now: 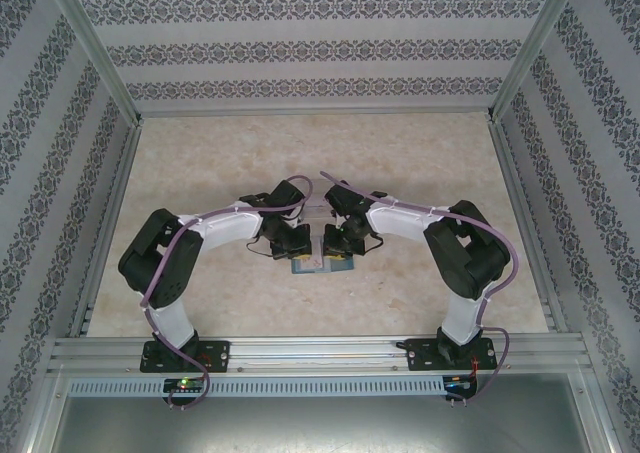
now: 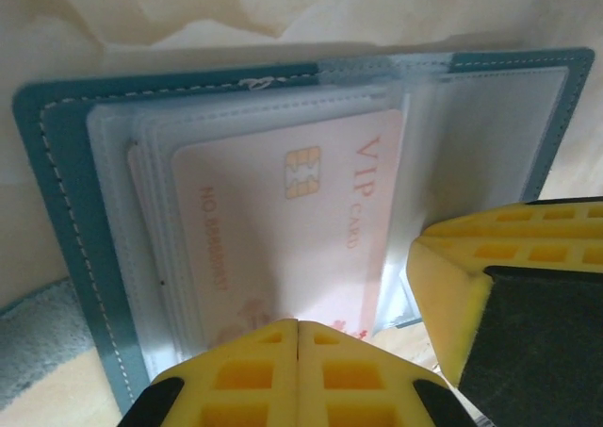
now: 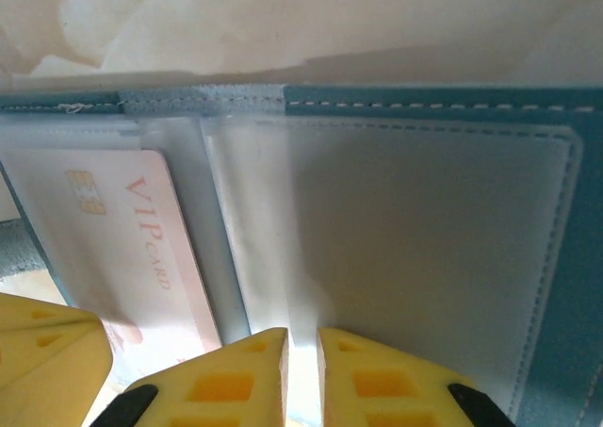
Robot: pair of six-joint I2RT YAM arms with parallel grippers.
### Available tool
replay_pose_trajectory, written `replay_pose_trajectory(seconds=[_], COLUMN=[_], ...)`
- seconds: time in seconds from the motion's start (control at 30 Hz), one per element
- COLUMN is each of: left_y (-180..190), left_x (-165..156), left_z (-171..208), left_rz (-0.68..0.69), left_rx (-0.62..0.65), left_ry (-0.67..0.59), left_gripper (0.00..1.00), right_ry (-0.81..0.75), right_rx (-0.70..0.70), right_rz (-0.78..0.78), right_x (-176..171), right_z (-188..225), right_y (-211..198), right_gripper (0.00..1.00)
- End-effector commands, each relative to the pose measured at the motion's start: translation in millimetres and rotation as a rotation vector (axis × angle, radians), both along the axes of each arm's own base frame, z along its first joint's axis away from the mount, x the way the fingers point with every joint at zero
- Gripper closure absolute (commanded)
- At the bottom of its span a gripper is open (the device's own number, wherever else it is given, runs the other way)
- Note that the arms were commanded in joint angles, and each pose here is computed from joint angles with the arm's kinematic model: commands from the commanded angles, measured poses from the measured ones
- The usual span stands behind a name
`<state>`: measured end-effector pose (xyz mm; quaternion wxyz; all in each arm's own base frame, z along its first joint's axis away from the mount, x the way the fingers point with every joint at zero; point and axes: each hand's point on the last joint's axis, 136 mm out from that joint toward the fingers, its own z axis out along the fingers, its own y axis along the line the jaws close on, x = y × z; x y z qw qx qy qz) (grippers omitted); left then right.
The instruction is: Take the credit cards out of the card holder
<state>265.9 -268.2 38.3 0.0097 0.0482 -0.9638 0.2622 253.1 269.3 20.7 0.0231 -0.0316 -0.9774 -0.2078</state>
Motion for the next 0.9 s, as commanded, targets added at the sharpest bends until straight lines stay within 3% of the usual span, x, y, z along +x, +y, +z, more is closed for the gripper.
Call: replay_pose_trajectory(seconds=[0.0,0.43,0.87], left_y=[-3.0,6.6,6.6], left_x=[3.4,-2.7,-4.2], left_z=[0.5,-15.6,-16.5], left_rz=[-0.001,-0.011,-0.014], left_rx=[0.013,0.07,0.067], left_ry=[-0.009,0.017,0.021], left_gripper=[1.0,1.0,1.0], right_ry=[-0.019,-0.022,0.014], right_rx=[-0.017,0.168,0.17], right_rz=[-0.016,-0.026,-0.033], right_x=[3.4,10.9,13.0], right_z=[3.1,26.4,7.5], right_y=[-5.5,24.5,29.7], right_gripper=[0.82,0.81,0.81])
